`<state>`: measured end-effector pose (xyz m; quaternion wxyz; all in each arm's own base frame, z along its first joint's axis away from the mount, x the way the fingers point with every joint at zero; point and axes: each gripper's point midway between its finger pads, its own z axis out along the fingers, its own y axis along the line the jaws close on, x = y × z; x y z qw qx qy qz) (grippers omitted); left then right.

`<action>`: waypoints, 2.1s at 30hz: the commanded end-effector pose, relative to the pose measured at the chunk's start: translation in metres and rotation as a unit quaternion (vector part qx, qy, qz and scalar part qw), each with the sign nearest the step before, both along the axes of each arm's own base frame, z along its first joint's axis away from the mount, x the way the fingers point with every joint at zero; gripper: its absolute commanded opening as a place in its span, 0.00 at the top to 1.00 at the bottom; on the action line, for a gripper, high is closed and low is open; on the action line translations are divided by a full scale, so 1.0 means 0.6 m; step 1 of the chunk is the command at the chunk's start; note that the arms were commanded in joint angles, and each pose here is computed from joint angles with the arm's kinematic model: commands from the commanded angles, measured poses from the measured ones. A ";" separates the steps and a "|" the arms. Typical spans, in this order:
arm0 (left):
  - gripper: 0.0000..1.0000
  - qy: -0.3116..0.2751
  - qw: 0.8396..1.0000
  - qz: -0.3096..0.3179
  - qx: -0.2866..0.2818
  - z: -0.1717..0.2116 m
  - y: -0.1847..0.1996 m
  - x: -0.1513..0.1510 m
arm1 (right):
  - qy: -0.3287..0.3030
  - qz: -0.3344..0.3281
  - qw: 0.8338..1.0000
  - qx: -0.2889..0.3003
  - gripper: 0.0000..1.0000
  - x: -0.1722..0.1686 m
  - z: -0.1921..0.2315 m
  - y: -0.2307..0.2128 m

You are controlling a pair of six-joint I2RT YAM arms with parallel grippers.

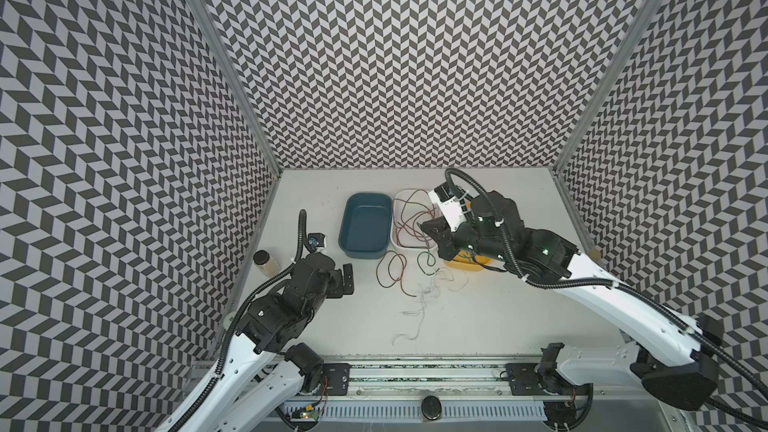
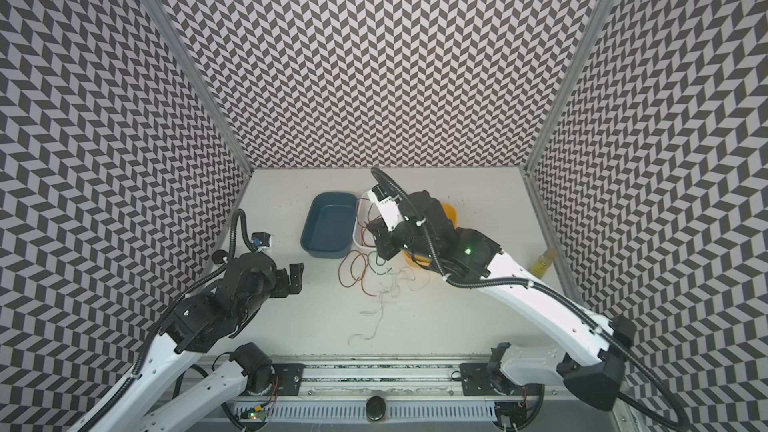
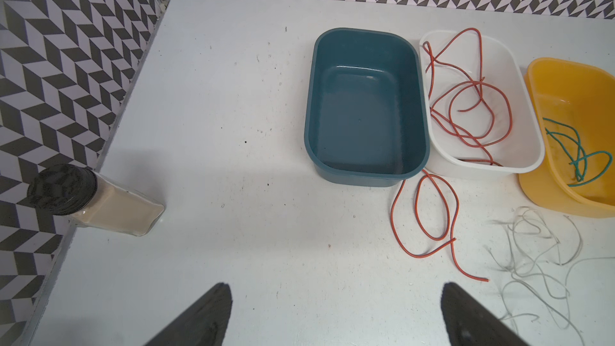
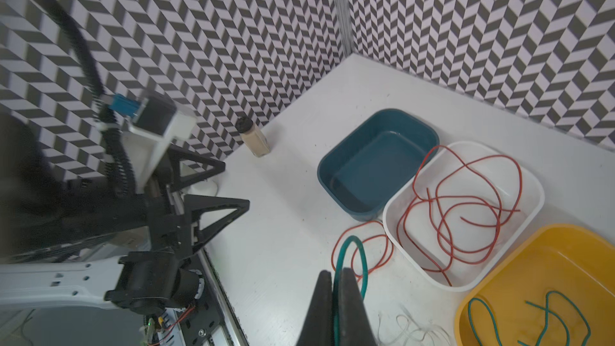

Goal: Untangle the cables
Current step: 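Lift the green wire with the right gripper and carry it over the yellow tub, then lower the green wire into the yellow tub and open the right gripper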

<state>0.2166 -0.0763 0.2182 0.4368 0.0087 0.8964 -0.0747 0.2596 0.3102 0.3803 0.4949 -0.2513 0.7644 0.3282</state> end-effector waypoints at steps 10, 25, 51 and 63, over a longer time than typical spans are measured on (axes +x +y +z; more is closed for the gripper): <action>0.00 0.003 1.000 -0.002 0.000 -0.005 -0.002 0.002 | -0.014 -0.024 0.990 0.141 1.00 0.002 0.098 -0.050; 0.00 0.003 1.000 -0.005 -0.002 -0.005 -0.005 0.002 | 0.048 -0.277 0.958 0.057 1.00 0.148 -0.049 -0.239; 0.00 0.002 1.000 -0.009 -0.003 -0.005 -0.006 0.002 | 0.199 -0.358 0.912 -0.005 0.96 0.319 -0.285 -0.291; 0.00 0.003 1.000 -0.010 -0.003 -0.006 -0.007 0.002 | 0.229 -0.337 0.913 -0.013 0.71 0.319 -0.281 -0.281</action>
